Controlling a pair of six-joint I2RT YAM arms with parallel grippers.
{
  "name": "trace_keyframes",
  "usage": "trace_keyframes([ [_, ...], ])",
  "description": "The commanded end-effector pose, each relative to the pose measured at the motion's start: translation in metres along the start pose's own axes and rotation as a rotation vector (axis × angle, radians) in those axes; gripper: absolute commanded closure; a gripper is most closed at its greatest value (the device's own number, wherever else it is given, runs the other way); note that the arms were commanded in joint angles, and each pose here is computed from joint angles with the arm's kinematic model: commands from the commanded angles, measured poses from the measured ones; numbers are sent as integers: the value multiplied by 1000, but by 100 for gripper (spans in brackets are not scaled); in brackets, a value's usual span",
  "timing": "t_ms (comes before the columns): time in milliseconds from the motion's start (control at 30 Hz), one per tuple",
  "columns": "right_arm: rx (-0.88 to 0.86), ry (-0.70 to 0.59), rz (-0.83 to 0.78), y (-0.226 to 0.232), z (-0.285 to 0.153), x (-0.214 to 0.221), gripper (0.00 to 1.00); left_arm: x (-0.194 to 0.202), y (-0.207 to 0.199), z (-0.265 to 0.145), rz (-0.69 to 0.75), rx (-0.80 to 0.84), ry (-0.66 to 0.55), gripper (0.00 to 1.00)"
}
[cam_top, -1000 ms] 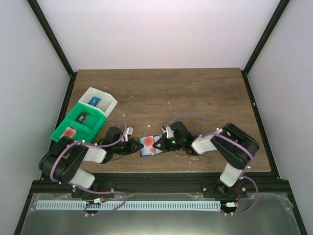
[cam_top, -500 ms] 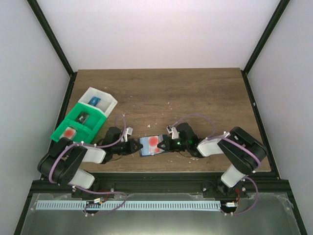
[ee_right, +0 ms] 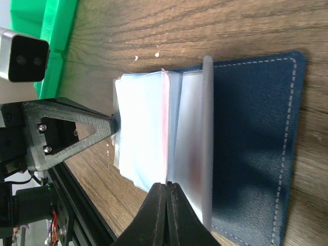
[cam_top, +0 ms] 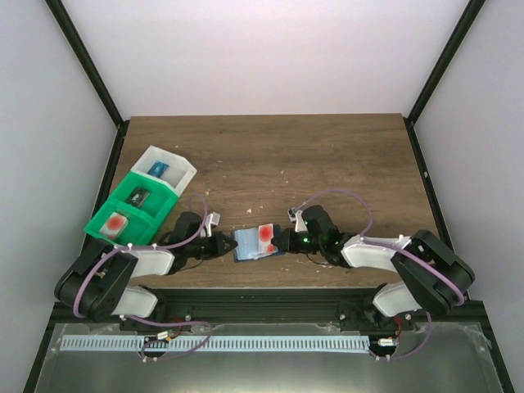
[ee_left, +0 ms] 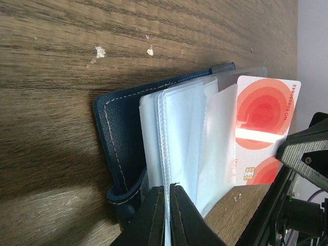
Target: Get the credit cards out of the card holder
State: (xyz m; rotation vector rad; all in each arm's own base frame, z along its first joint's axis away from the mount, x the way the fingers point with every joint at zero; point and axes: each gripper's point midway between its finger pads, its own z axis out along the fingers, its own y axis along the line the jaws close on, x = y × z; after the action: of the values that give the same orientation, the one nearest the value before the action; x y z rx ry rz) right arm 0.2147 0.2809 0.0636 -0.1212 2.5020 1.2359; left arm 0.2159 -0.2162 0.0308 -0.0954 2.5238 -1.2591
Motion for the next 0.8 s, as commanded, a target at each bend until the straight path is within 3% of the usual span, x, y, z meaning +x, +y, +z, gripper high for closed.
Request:
trace_keyframes([
  [0,42,-28,8,-6,-5,-6,99,-5,-7,-1,19,9,-13,92],
  [67,40,-42,11,-3,-8,-8,99,-6,-10,-4,21,12,-18,89],
  [167,28,-53,26,5,-16,-11,99,-12,-23,-9,33,38,-31,76],
  [433,-79,-147,38,45,-45,-31,99,-29,-88,-40,55,248,-104,49],
  [600,-241,-216,124,74,-60,-42,100,-28,-118,-63,-8,443,-153,42],
  [767,-341,-256,134,100,-68,-58,100,-30,-119,-75,-61,495,-220,37],
])
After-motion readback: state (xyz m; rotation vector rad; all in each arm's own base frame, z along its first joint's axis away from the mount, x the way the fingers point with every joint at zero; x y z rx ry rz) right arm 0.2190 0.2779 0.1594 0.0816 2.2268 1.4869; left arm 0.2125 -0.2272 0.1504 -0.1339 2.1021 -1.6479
